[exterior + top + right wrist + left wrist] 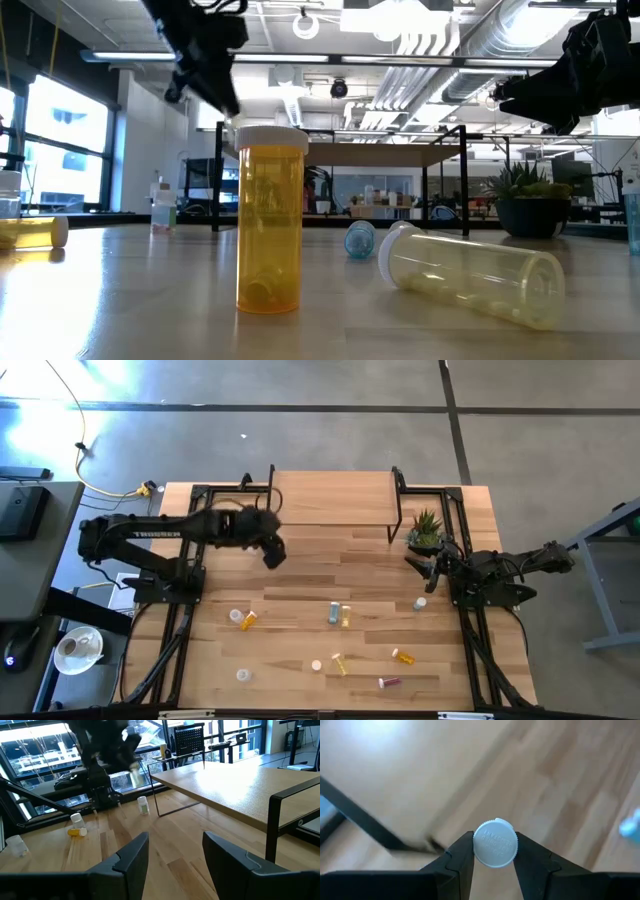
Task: Pick and place medicine bottles onto shelf by color
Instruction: Put the top left yellow pill bottle on the shelf
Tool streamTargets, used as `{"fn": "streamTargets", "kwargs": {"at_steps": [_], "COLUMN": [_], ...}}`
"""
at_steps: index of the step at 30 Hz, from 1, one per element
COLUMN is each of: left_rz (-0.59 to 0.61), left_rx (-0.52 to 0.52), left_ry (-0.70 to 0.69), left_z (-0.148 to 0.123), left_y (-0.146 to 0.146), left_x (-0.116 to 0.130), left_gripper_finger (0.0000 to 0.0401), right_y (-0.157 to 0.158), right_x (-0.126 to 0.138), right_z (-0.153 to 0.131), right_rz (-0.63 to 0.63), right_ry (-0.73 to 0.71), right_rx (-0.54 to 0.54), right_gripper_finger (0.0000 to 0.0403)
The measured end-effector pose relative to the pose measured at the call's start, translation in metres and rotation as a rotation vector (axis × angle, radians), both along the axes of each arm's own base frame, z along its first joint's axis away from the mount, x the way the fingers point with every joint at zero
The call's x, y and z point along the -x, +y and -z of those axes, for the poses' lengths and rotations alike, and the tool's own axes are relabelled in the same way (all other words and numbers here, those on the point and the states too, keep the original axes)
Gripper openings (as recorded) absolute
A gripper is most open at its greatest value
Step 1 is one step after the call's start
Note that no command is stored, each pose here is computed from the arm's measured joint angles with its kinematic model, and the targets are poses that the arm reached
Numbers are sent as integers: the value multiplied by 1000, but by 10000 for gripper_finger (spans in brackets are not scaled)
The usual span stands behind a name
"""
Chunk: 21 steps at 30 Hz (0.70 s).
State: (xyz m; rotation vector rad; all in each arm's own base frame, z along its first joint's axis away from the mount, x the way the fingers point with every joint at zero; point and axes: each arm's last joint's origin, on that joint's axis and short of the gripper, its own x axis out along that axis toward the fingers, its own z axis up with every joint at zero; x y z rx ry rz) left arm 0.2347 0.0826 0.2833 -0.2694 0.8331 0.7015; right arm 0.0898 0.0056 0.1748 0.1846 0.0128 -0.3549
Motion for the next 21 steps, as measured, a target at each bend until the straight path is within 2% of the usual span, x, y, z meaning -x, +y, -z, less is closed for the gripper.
{"fn": "streamTargets", "kwargs": {"at_steps": [6,12,18,21], "left_rz": [-27,-87,-89,-113], "left_rx": [-136,-259,-296,-268], "left_ry": [-104,-125,-160,-128], "left_z": [-34,-63,-95,-100], "left_y": [37,75,114,135], "left_x": [3,18,27,29], "left_gripper_finger": [109,109,109,109], "right_y": [0,0,0,0], "right_x": [0,0,0,0], "right_z": [0,0,0,0], "right_rz": [0,0,0,0], "right_ry": [0,0,0,0], "right_rx": [0,0,0,0], "right_gripper_finger": [177,177,177,177]}}
